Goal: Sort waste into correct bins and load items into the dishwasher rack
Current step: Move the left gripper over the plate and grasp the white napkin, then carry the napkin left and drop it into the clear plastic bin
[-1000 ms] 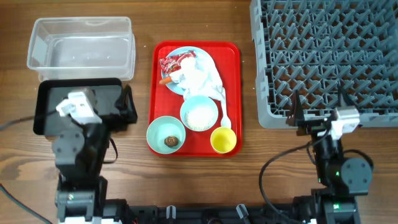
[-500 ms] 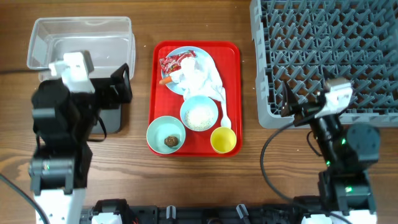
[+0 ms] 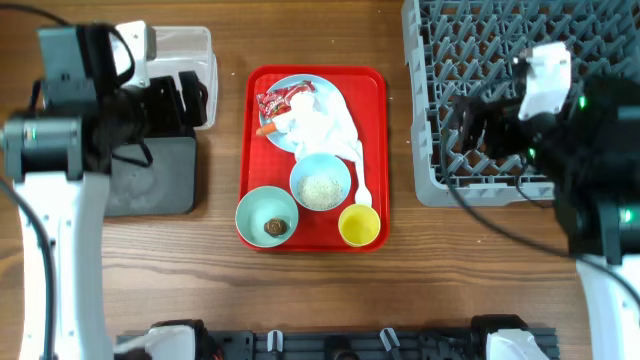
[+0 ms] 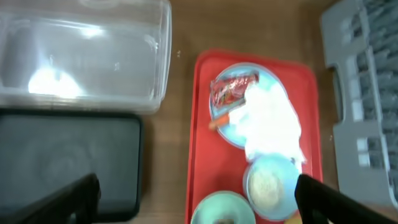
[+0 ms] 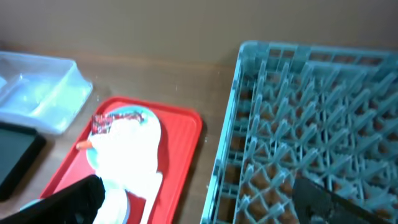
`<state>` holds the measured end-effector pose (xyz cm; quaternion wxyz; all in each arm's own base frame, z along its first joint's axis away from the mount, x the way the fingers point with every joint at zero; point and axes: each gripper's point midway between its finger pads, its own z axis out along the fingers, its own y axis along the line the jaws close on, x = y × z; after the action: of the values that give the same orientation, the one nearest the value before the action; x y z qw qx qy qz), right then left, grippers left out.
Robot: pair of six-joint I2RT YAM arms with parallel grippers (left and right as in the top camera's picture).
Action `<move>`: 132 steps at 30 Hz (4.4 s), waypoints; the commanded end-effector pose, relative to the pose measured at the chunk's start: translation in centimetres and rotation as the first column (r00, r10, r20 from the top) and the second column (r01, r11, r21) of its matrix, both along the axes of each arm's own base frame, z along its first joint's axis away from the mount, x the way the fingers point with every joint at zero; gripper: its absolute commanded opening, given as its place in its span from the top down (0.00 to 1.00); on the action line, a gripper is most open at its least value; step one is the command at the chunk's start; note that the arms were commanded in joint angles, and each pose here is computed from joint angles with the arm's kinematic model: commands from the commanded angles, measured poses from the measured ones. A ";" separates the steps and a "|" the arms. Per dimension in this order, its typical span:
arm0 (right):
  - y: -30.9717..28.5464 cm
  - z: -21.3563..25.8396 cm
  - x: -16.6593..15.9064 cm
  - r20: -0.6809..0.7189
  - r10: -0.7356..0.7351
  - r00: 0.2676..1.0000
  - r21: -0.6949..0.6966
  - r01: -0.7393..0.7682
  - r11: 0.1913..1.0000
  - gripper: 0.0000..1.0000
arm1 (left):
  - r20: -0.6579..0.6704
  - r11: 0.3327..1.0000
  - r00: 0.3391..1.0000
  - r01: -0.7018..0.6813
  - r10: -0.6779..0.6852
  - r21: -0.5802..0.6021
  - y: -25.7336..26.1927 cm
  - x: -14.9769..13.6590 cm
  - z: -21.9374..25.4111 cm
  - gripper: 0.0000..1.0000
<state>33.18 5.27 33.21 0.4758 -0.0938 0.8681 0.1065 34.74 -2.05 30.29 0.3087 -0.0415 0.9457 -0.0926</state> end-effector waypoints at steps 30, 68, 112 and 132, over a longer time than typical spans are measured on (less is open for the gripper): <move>0.2 -3.8 1.4 -0.199 -0.042 0.979 0.076 0.058 0.995 0.00 | -0.324 0.979 0.924 0.191 -0.203 -0.067 -10.1 3.0 -10.5 0.15; 0.2 -5.0 1.4 -0.246 -0.043 0.968 0.074 0.063 0.995 0.00 | -0.369 0.990 0.929 0.046 0.007 0.133 -19.0 9.1 -27.9 0.34; 0.2 -5.7 1.7 -0.271 -0.047 0.962 0.077 0.070 0.995 0.00 | 0.108 0.914 0.924 -0.380 0.367 0.141 3.2 15.8 -4.6 0.96; 0.2 -7.2 2.2 -0.329 -0.068 0.942 0.098 0.106 0.989 0.00 | 0.024 0.874 0.883 -0.468 0.469 0.133 10.2 20.5 -14.2 0.00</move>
<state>35.10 5.34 25.40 0.3311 -0.0149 0.9332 0.1392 55.12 8.65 13.80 0.2984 -0.2571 0.9174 0.0570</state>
